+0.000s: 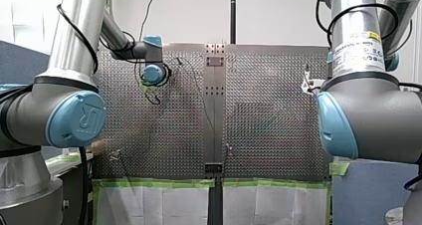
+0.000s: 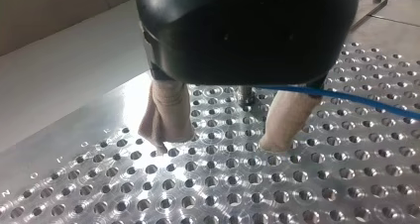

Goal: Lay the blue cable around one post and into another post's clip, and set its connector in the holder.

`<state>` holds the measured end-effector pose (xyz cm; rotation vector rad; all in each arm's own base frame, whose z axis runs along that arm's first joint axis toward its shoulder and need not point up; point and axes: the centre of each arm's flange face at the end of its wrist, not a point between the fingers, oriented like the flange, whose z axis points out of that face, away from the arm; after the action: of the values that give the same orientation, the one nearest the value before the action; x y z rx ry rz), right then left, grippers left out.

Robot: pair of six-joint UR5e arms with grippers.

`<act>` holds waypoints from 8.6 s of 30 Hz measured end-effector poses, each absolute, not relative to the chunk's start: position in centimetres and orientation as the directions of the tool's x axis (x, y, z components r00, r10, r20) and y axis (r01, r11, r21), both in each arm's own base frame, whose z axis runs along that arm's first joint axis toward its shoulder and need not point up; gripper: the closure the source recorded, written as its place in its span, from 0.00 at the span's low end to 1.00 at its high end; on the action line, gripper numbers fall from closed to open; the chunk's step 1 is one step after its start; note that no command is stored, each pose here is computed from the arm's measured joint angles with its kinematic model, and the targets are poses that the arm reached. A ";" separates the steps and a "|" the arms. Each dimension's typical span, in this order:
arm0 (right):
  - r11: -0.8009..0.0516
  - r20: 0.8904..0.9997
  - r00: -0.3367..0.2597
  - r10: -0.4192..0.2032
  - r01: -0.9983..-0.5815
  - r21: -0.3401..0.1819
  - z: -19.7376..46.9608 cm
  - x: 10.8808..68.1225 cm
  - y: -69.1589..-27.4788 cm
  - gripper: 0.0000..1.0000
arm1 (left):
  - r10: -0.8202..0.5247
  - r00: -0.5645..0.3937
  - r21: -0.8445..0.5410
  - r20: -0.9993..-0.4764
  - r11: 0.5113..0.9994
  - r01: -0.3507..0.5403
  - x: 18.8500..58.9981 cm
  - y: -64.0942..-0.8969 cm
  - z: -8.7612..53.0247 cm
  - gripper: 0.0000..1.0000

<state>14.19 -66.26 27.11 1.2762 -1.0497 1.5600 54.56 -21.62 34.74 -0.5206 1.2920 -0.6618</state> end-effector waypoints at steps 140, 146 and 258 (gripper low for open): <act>-0.329 0.994 -0.107 0.029 -0.940 -0.092 26.8 14.7 -66.7 0.01 | -0.832 0.078 -0.812 -0.549 0.553 0.185 53.4 -21.7 36.4 0.02; -0.329 0.994 -0.107 0.029 -0.940 -0.092 26.8 14.7 -66.7 0.01 | -0.812 0.056 -0.799 -0.582 0.583 0.147 52.5 -22.0 36.4 0.02; -0.329 0.994 -0.107 0.029 -0.940 -0.092 26.8 14.7 -66.7 0.01 | -0.100 -0.094 -0.116 -0.991 0.975 0.189 21.0 -28.1 15.6 0.02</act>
<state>14.68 -66.67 26.77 1.3646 -1.0719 1.5516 21.01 -28.06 15.59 0.0689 1.6474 -0.2417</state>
